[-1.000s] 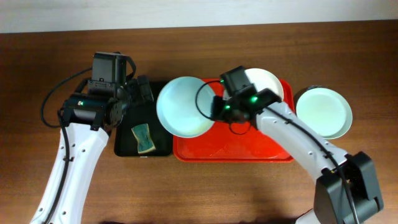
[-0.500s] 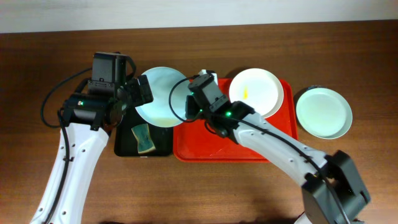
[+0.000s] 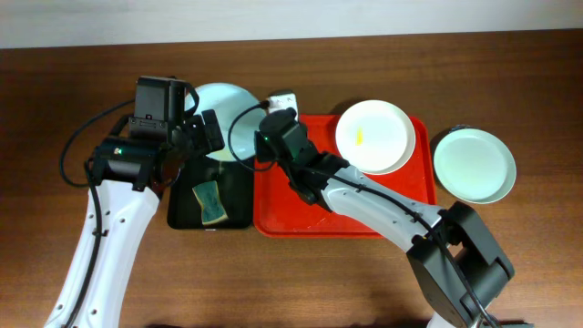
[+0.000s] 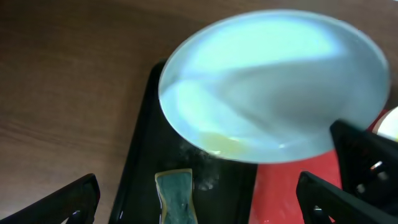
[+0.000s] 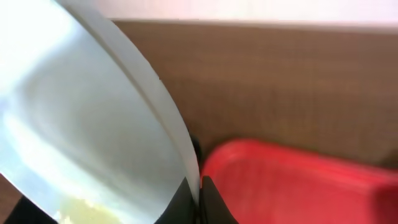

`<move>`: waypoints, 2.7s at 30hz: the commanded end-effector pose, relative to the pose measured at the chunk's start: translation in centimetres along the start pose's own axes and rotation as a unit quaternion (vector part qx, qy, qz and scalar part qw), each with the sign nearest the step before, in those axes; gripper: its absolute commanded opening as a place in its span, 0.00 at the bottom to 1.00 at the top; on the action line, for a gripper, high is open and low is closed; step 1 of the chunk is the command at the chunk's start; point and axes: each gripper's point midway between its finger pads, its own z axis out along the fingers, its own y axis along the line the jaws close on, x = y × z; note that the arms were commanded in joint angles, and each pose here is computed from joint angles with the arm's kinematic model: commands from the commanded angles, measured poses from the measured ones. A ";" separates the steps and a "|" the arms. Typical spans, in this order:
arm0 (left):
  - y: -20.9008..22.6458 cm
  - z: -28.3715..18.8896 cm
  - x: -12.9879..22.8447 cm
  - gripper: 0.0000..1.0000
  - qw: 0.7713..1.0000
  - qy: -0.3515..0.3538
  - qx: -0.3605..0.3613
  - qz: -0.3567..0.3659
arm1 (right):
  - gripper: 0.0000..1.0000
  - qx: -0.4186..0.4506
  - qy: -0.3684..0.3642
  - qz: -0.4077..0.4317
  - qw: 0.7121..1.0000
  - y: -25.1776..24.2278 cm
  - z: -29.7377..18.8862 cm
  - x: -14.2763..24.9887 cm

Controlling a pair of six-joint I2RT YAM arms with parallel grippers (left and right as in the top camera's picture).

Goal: Clean dirty plates on tray and stack at the side
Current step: 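Lift the light blue plate by its rim with the right gripper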

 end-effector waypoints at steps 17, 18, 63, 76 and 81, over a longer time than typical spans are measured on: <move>0.1 0.0 -0.3 0.99 1.000 -0.003 -0.002 -0.003 | 0.04 0.006 -0.182 -0.206 0.962 2.3 -1.9 -9.3; 0.1 0.0 -0.3 0.99 1.000 -0.003 -0.002 -0.003 | 0.04 0.006 -0.185 -0.205 0.961 2.3 -2.1 -9.5; 0.1 0.0 -0.3 0.99 1.000 -0.003 -0.002 -0.003 | 0.04 0.008 -0.197 -0.222 0.955 2.5 -3.2 -10.6; 0.1 0.0 -0.3 0.99 1.000 -0.003 -0.002 -0.003 | 0.04 0.009 -0.196 -0.222 0.955 2.4 -3.1 -10.5; 0.1 0.0 -0.3 0.99 1.000 -0.003 -0.002 -0.003 | 0.04 0.009 -0.195 -0.222 0.955 2.4 -3.1 -10.5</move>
